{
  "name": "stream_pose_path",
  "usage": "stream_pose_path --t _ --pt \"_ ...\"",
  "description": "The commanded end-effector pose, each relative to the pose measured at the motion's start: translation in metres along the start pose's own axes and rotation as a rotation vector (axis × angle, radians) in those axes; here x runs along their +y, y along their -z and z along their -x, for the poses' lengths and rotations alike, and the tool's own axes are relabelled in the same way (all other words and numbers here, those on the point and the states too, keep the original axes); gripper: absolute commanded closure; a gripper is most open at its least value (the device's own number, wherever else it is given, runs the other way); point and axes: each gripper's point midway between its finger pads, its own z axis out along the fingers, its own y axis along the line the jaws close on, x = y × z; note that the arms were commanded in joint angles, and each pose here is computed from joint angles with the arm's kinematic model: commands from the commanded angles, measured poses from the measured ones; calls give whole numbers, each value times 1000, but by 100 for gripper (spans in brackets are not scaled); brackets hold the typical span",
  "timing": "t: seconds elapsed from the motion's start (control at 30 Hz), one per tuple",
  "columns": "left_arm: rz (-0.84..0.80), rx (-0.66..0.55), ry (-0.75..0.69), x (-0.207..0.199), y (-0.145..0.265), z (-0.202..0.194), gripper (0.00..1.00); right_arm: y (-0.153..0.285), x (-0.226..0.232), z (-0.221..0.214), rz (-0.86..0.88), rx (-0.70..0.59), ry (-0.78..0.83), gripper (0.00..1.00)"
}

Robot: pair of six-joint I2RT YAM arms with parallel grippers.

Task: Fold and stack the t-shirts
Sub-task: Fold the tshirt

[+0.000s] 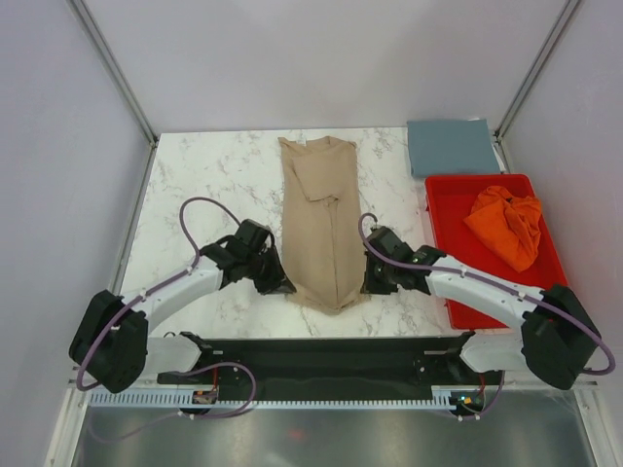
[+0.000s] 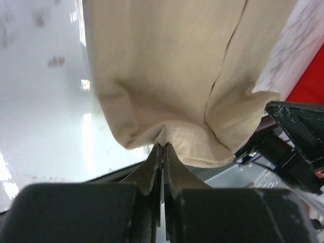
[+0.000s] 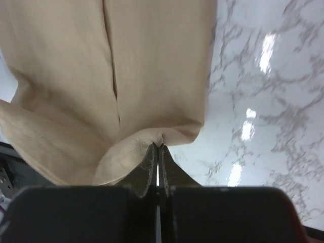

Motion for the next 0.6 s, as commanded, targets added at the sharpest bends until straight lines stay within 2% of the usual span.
stream_pose_path --t 0.0,0.33,0.37,0.5,0.57 --pt "-87 -44 -72 -30 9 42 98 -3 10 37 45 -18 70 100" --pt "-96 -96 -67 -51 -9 148 98 -25 15 148 24 -50 94 100" --pt "-111 -129 -69 -58 -4 167 98 -27 15 157 18 -54 92 100" --pt "-91 -141 -40 -50 -19 207 98 -42 10 205 -5 -82 72 100" --pt "-114 -154 -38 -55 -18 228 98 -57 4 212 -19 -52 65 100"
